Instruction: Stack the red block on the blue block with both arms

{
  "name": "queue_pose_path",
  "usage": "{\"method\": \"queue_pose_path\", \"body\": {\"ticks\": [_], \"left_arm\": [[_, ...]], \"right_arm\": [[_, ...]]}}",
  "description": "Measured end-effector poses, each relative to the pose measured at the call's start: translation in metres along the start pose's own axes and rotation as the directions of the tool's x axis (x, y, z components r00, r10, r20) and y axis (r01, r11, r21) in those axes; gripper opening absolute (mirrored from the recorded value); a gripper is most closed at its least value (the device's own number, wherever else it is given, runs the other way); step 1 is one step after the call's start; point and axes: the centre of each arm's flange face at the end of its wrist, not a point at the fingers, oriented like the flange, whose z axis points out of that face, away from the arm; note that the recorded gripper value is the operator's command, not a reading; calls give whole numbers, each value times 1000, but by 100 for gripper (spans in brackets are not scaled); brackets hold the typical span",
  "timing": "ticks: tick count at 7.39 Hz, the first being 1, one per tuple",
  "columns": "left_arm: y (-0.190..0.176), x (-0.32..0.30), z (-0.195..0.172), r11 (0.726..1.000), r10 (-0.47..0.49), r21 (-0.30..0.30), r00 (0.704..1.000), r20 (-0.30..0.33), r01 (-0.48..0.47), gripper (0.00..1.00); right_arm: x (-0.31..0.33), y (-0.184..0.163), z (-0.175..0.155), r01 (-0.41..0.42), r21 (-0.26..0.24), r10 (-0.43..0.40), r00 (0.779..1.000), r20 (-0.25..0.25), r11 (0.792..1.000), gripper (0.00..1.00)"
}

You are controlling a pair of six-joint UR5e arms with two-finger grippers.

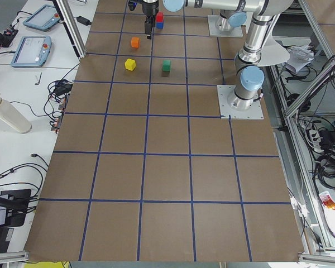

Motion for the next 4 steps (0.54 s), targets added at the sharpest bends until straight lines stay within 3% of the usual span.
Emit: {"method": "queue_pose_path", "body": {"ticks": [4], "left_arm": [[10, 4, 1, 1000, -7, 4, 1000, 1, 7, 100]], "right_arm": [[6, -21, -14, -19, -20, 19, 1000, -24, 1000, 100]]}}
